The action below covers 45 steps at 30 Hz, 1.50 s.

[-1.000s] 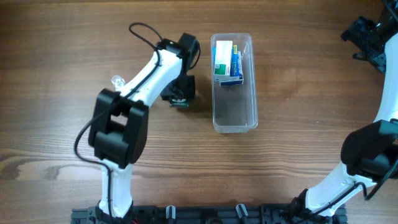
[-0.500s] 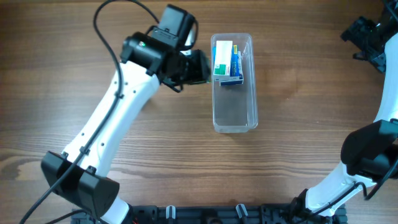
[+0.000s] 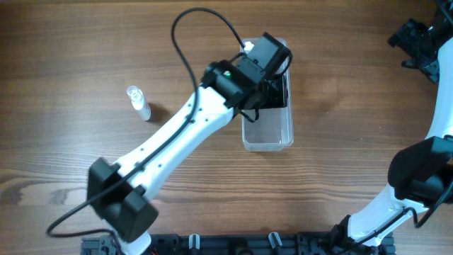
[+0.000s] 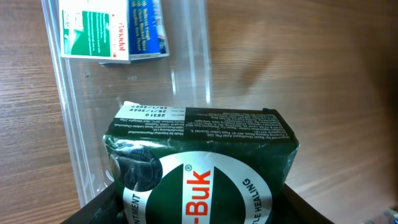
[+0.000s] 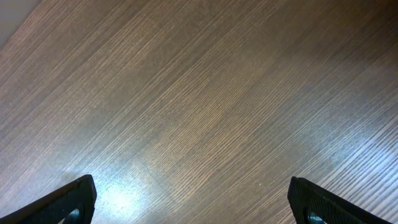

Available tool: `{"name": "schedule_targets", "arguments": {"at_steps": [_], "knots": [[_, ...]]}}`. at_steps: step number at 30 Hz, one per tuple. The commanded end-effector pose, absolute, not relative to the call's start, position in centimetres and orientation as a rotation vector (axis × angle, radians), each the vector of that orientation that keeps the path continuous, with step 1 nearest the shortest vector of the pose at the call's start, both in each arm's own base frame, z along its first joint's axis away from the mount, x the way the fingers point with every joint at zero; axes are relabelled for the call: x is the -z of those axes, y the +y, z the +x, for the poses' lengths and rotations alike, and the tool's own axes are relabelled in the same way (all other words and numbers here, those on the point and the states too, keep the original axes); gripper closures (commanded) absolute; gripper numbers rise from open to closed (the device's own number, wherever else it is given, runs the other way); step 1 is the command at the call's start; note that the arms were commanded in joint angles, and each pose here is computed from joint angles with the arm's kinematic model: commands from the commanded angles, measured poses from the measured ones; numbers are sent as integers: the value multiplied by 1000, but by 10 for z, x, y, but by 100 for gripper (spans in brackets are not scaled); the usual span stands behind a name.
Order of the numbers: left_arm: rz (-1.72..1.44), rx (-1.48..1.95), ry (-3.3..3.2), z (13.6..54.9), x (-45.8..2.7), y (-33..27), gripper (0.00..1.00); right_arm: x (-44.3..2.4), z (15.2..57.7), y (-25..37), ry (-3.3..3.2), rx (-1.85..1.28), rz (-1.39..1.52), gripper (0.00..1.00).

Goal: Pack container
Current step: 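Carry the Zam-Buk box right and lower it into the container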

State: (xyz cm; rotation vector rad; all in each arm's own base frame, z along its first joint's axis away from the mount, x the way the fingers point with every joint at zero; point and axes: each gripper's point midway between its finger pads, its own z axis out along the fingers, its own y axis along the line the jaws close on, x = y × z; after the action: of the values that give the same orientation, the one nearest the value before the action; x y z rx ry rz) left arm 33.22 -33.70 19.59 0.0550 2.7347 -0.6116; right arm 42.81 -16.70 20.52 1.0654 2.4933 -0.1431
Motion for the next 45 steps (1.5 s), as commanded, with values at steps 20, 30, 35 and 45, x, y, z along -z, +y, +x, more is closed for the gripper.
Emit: {"name": "schedule_targets", "arguments": {"at_steps": [20,30,35,45], "knots": [[-92,408,2907,351,-80,-348,44,-201,430,-167,2492,137,1082,0],[-91,414,2903,352,-81,-349,39,-201,430,-167,2492,137,1082,0],[-84,421,2898,352,-81,-352,38,-201,430,-167,2492,137,1083,0],[-66,436,2888,350,-83,-358,38,-201,430,-167,2492,137,1082,0]]}}
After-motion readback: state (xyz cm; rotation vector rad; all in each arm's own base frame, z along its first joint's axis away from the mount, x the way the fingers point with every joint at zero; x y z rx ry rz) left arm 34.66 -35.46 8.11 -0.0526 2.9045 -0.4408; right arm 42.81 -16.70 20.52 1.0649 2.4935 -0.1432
